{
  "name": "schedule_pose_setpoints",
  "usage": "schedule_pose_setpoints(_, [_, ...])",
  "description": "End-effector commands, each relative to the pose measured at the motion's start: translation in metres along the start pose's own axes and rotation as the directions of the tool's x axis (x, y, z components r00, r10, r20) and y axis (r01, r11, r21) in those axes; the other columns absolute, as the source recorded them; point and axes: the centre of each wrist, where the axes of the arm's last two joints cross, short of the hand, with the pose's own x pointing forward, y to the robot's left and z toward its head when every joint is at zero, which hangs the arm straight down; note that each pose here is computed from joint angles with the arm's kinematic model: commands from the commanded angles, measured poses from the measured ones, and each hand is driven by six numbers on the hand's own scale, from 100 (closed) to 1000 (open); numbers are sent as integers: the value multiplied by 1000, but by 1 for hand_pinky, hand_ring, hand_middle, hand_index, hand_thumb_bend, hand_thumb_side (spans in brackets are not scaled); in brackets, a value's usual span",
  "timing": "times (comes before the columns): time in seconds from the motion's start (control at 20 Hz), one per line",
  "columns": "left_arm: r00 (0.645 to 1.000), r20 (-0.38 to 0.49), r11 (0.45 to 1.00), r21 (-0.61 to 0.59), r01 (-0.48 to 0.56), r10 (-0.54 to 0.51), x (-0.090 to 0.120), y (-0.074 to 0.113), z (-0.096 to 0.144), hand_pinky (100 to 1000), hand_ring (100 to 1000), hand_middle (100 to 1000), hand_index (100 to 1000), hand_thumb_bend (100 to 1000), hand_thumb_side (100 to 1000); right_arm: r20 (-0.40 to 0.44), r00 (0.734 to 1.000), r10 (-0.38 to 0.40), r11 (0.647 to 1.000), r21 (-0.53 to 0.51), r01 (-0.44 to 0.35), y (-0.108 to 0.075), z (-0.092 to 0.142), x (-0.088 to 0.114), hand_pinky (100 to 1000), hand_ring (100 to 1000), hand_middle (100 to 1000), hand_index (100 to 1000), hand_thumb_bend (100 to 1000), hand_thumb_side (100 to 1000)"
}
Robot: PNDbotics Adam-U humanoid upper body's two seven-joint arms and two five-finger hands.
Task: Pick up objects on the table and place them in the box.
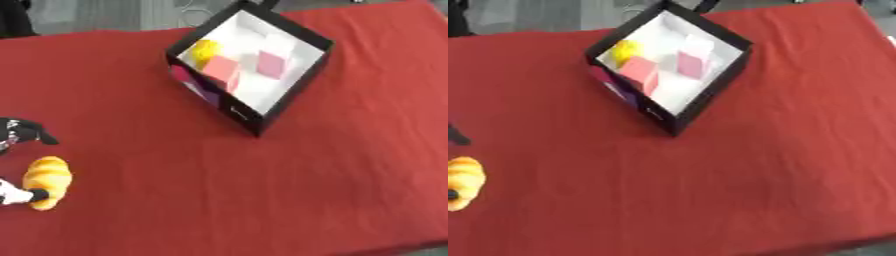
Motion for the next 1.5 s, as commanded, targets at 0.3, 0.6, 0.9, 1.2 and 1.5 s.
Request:
schedule_pose_setpoints(0.3, [1000,-18,999,-35,12,-13,-4,0,0,749,735,634,767,475,365,15,1000,18,1000,10,-18,-4,-4,5,905,847,813,901,100,669])
schedule_pose_setpoints(0.6, [1000,11,1000,-2,-5,5,4,4,0,723,697,595,718,408,138,12,1000,20,1000,9,-20,-4,-3,4,905,848,814,902,100,673])
schedule_pose_setpoints(0.9, [1000,22,1000,17,11,-11,13,9,2,700,668,569,694,422,108,9,1000,19,1000,9,-19,-4,-3,4,905,848,814,902,100,676])
schedule_pose_setpoints(1.2, [999,48,999,39,16,-17,22,14,5,689,653,556,684,341,106,7,1000,22,1000,6,-22,-5,-2,4,905,848,814,902,100,676])
schedule_pose_setpoints(1.5, [993,96,987,152,60,-75,35,42,16,681,641,544,671,300,100,8,1000,26,1000,4,-26,-6,-1,5,905,848,815,902,100,672])
